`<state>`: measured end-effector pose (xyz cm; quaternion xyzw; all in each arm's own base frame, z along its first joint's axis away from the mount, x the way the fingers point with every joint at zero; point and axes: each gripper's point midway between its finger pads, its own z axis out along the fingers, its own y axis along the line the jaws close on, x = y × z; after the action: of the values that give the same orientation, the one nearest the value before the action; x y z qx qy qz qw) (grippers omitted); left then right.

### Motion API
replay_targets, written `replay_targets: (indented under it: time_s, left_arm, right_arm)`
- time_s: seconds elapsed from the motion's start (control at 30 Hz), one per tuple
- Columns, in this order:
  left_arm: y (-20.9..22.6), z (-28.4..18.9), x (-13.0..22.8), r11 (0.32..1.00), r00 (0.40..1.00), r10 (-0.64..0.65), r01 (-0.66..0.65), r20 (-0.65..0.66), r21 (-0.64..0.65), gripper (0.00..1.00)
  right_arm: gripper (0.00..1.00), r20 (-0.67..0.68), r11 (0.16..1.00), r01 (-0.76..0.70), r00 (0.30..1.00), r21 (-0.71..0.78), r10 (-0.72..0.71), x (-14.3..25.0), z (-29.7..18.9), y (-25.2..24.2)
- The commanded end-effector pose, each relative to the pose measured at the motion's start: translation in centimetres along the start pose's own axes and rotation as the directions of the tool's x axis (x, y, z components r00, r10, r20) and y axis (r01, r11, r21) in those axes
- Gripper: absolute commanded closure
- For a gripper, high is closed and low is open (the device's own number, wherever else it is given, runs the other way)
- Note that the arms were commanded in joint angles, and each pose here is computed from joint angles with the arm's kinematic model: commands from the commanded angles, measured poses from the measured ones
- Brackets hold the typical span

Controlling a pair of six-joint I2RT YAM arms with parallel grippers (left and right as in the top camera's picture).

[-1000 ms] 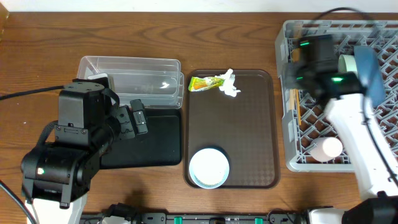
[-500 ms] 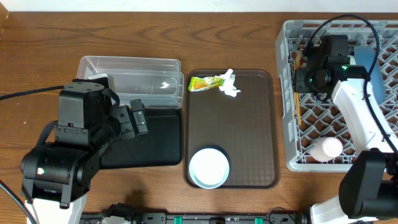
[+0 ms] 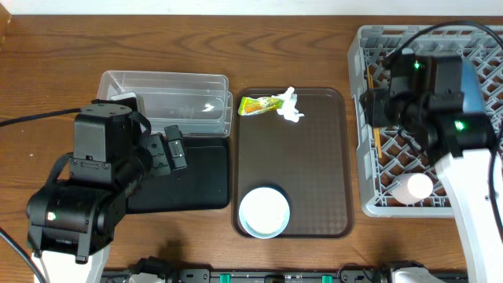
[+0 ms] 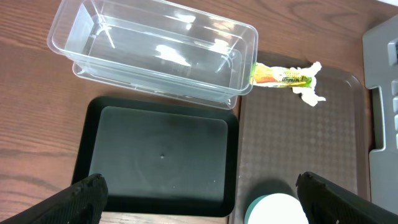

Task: Sort waste into correct bins and load items into the dishwasher rack
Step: 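Place the chopstick in the rack and retract the right gripper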

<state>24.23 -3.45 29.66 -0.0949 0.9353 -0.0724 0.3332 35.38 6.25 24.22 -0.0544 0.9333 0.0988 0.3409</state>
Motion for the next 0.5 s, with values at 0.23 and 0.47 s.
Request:
replay_targets:
  time_s: [0.23,0.47]
  left_arm:
    - [0.2,-0.3,-0.3,1.0,1.0,-0.002,0.002,0.013,-0.011,0.0]
    - [0.2,-0.3,-0.3,1.0,1.0,-0.002,0.002,0.013,-0.011,0.0]
  right_arm:
    - [0.48,0.242,0.999,0.031,0.97,-0.021,-0.025,-1.4,-9.5,1.9]
    - [0.38,0.455,0.989,0.017,0.886,0.148,-0.083,0.0,-18.7,0.3]
